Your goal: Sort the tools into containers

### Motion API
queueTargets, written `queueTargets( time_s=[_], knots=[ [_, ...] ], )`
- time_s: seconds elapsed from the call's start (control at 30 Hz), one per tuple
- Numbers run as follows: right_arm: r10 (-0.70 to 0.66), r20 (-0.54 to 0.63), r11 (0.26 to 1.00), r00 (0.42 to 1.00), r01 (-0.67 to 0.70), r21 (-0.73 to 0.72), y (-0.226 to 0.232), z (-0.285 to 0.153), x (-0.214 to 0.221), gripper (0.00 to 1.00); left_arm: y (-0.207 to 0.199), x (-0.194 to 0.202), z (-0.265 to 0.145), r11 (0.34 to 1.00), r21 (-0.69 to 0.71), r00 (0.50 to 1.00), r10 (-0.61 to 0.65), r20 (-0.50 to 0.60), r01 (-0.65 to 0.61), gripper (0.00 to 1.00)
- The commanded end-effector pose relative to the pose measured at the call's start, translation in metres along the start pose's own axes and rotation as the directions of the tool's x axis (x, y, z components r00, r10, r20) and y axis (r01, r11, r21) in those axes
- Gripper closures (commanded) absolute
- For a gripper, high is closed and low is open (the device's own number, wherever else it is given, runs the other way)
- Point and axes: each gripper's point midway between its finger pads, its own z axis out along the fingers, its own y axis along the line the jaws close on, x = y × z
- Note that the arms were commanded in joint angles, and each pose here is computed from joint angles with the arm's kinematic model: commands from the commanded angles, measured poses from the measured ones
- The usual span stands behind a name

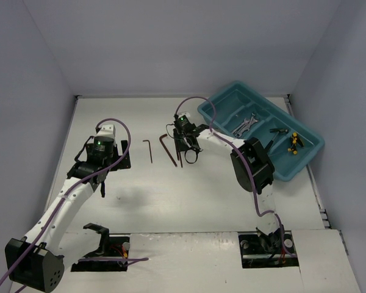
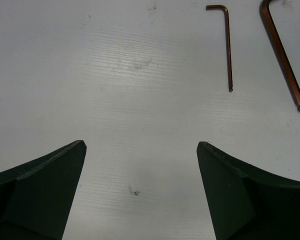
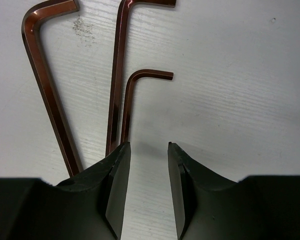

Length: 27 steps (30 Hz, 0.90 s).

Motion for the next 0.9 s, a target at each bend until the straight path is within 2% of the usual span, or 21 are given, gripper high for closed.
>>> queueTargets(
  time_s=[0.0, 0.27, 0.77, 0.87],
  knots=[
    [0.034, 0.086, 0.999, 0.996, -0.032, -0.024, 0.013, -0.019, -0.033, 0.67, 0.000, -0.022, -0.005, 1.000, 0.004, 0.997, -0.012, 0.070, 0.012, 0.09],
    [0.044, 0.092, 0.999, 0.995, -0.042, -0.024, 0.016, -0.020, -0.035, 0.67, -0.001, -0.023, -0.005, 1.000, 0.006, 0.997, -0.011, 0.070, 0.010, 0.09],
    [0.019, 0.008, 0.999, 1.000, -0.020, 0.030, 0.010, 0.009, 0.004, 0.69, -0.001, -0.022, -0.005, 1.000, 0.006, 0.998, -0.008, 0.067, 0.008, 0.09],
    [0.013, 0.002, 0.998, 1.000, -0.014, 0.061, 0.003, 0.012, 0.010, 0.72, -0.001, -0.021, -0.004, 1.000, 0.003, 0.998, -0.007, 0.063, 0.007, 0.09]
  ],
)
